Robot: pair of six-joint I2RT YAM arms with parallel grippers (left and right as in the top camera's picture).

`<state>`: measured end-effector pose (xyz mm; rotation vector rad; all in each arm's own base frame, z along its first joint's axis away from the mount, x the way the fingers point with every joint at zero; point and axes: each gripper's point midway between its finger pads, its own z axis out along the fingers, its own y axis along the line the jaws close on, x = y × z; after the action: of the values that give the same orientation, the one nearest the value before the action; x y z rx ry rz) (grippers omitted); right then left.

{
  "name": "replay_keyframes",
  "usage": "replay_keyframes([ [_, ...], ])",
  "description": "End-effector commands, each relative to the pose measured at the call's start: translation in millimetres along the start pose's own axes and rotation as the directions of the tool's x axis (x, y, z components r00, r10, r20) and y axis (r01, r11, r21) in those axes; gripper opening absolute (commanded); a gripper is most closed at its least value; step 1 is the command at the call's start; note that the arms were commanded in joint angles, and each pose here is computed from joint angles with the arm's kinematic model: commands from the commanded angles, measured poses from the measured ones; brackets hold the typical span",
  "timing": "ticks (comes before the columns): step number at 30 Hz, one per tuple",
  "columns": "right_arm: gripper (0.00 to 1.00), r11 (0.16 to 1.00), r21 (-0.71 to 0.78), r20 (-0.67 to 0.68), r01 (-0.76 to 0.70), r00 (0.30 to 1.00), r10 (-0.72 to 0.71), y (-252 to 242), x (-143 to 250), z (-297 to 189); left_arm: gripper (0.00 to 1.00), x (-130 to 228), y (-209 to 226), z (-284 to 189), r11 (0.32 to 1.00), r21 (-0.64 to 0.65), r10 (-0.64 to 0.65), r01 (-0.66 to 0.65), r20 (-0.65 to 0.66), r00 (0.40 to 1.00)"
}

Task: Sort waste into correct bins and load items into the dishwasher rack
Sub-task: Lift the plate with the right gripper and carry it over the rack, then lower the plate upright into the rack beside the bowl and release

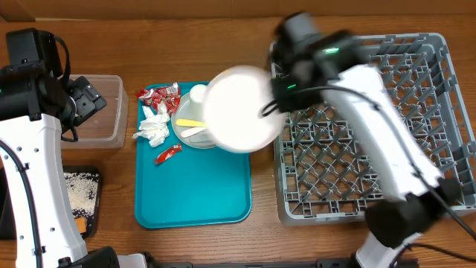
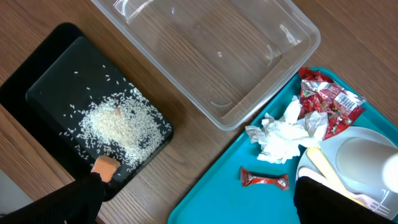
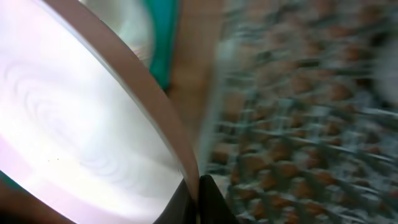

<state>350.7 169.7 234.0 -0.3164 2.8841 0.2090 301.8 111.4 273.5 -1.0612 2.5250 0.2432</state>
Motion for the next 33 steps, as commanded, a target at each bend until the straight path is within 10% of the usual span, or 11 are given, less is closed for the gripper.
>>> replay_keyframes([
  [1, 0.04, 0.945, 0.259, 0.167, -0.201, 0.973, 0.161, -85, -15, -37, 1.0, -5, 0, 3, 1.0, -0.012, -0.017, 0.017, 0.007, 1.0],
  [9, 0.04, 0.741, 0.389, 0.44, -0.548, 0.817, 0.373, -193, -38, -70, 1.0, -2, -6, 26, 0.999, -0.042, -0.001, -0.002, -0.059, 0.998],
  [33, 0.04, 0.568, 0.485, 0.589, -0.665, 0.728, 0.35, -216, -45, -25, 1.0, 4, -13, 40, 0.999, -0.041, 0.009, -0.014, -0.118, 0.993],
])
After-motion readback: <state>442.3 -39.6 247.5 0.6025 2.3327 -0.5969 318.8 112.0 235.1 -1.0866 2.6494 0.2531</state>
